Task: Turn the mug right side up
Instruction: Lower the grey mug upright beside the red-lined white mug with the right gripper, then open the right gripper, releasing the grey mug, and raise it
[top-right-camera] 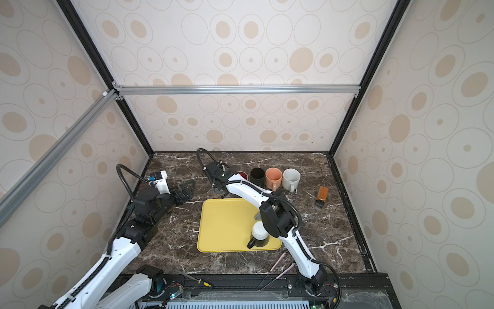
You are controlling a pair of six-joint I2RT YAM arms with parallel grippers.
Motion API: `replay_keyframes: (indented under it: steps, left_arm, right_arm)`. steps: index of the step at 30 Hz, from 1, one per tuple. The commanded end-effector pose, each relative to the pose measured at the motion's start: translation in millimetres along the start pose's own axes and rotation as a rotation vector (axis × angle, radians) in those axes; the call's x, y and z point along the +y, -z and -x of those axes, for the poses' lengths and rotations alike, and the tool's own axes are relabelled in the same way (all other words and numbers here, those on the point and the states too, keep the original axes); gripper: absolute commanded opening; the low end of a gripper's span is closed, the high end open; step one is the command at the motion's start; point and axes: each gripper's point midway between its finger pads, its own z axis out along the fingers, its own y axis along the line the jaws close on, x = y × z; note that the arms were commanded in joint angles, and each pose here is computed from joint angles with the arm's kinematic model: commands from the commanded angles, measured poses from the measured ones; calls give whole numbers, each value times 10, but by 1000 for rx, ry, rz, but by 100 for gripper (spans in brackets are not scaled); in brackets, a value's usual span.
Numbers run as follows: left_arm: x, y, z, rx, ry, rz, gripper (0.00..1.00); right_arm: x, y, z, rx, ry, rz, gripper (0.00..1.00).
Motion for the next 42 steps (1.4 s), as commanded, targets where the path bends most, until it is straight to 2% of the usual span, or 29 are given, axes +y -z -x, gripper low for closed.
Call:
replay_keyframes:
  steps: [1, 12, 23, 28, 33, 38, 42]
  left_arm:
    - [-21, 29, 57, -23, -23, -14, 100]
    - [-7, 29, 24, -17, -24, -13, 100]
    - [-4, 50, 16, -17, -30, -14, 100]
    - [-64, 13, 2, 17, -52, -33, 100]
    - [-179, -1, -43, 77, -92, -79, 100]
    - [-314, -15, -169, 127, -101, -165, 100]
    - [-412, -44, -265, 163, -129, -190, 100]
  right_arm:
    - [11, 173, 271, -84, -46, -11, 9]
    - [126, 199, 220, -40, -56, 57, 35]
    - [76, 337, 250, -57, -67, 65, 36]
    - [-61, 661, 456, -125, -63, 74, 36]
    - [-121, 1110, 603, -196, -34, 170, 37]
    - [-191, 1418, 532, -230, 1, 255, 36]
    - [-323, 1550, 390, -228, -36, 335, 35]
